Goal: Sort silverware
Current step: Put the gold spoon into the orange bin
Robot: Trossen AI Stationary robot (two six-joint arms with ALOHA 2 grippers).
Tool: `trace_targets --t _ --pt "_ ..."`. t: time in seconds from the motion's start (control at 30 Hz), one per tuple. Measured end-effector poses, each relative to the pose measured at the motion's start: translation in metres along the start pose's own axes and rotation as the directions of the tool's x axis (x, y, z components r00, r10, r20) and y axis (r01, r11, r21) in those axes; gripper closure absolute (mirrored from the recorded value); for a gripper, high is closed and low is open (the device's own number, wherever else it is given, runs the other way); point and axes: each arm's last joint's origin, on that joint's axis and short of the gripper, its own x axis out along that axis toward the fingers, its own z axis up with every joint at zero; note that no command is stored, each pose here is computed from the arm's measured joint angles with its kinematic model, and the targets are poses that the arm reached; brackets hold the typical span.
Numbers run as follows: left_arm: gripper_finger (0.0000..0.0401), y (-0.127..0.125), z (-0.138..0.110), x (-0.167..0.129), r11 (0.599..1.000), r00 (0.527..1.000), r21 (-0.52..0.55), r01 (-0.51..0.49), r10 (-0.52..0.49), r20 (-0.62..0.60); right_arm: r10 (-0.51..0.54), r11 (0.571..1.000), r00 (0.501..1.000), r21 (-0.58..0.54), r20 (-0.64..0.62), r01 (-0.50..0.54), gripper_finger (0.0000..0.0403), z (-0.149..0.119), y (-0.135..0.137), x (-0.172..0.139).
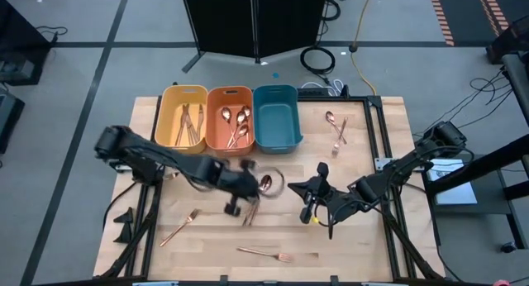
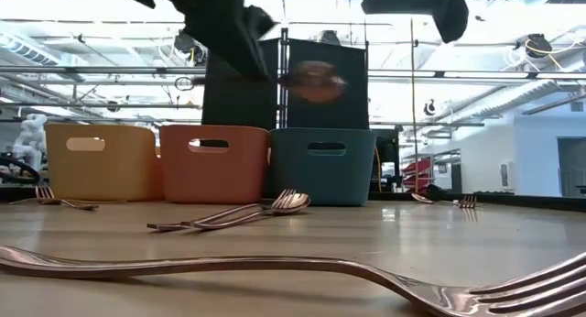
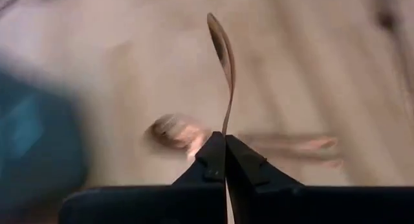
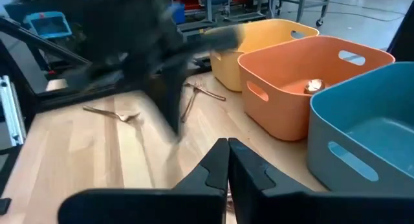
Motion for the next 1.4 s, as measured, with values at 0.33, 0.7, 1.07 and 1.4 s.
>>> trace_targets --t 0.33,0.7,1.07,1.4 --pt "0.0401 0.08 -0.068 -0.094 0.673 0.881 -0.601 -0.431 0.459 -0.117 0.017 1.0 1.0 -0.01 0.009 -0.017 0.0403 0.0 0.003 -0.002" --pt "0.0401 0.155 -0.134 -0.084 0.2 0.81 -0.857 -0.475 0.481 -0.337 0.032 0.999 0.999 0.003 0.037 -0.032 0.0403 0.004 0.005 -0.003" --pt "0.0401 0.186 -0.151 -0.035 0.152 0.861 -0.89 -0.43 0.365 -0.354 0.035 0.999 0.999 0.003 0.041 -0.035 0.0403 0.005 0.005 -0.003" --pt "0.0401 0.188 -0.153 -0.026 0.184 0.869 -0.879 -0.44 0.335 -0.365 0.035 0.999 0.999 -0.004 0.038 -0.034 0.0403 0.004 0.005 -0.003"
